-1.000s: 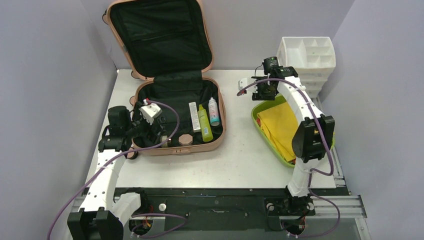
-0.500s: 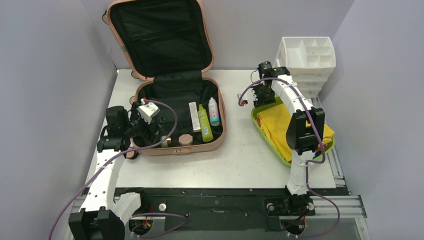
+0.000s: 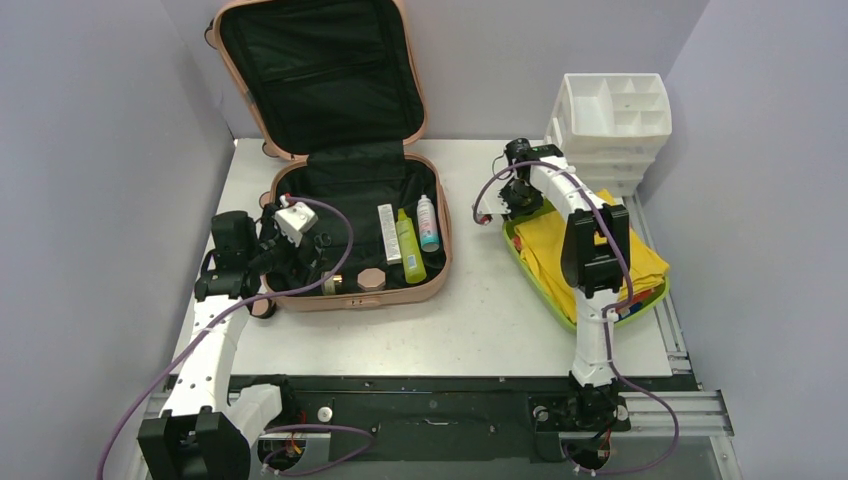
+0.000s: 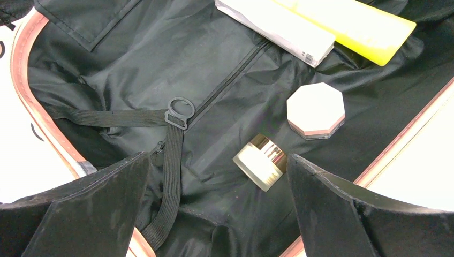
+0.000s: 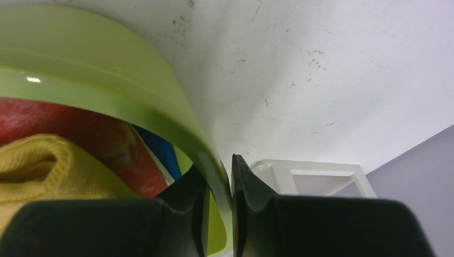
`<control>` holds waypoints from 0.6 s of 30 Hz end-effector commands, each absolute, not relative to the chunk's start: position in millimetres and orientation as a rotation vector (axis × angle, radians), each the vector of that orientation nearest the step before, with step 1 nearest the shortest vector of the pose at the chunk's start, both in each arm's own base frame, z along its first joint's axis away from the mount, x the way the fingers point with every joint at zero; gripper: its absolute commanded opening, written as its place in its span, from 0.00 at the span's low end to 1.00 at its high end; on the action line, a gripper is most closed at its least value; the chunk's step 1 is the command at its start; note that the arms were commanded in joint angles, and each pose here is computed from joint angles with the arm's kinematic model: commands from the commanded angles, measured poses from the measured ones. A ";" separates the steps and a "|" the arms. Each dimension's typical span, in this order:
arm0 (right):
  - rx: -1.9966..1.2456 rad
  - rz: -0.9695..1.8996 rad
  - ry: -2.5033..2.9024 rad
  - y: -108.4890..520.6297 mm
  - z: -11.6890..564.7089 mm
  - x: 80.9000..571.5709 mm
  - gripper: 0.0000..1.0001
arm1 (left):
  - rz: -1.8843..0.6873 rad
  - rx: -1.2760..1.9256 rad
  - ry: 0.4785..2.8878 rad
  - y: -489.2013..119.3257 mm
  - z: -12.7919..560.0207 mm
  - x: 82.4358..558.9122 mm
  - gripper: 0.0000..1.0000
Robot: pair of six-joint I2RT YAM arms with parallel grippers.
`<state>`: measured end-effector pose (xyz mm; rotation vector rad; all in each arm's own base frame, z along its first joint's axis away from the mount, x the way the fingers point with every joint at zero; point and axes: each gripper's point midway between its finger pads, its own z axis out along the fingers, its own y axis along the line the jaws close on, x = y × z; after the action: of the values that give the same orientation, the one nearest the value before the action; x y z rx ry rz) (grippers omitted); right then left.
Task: Open, take out, and arrange the luggage
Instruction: Move the bin to the corner of the board.
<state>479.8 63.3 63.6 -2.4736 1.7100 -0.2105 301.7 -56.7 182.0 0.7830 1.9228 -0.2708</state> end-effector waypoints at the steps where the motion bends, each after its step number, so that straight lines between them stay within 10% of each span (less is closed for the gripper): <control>1: -2.450 -0.194 1.833 43.6 60.2 465.1 0.02 | -0.255 0.781 1.860 -56.7 197.7 308.1 0.96; 18: -2.374 -0.320 2.045 -78.6 68.1 417.7 0.00 | -0.270 0.779 1.833 -60.1 203.6 306.1 0.96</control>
<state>443.3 -40.4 62.1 -2.3395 1.9437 -0.2951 301.9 -58.1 185.0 0.7816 1.9086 -0.2807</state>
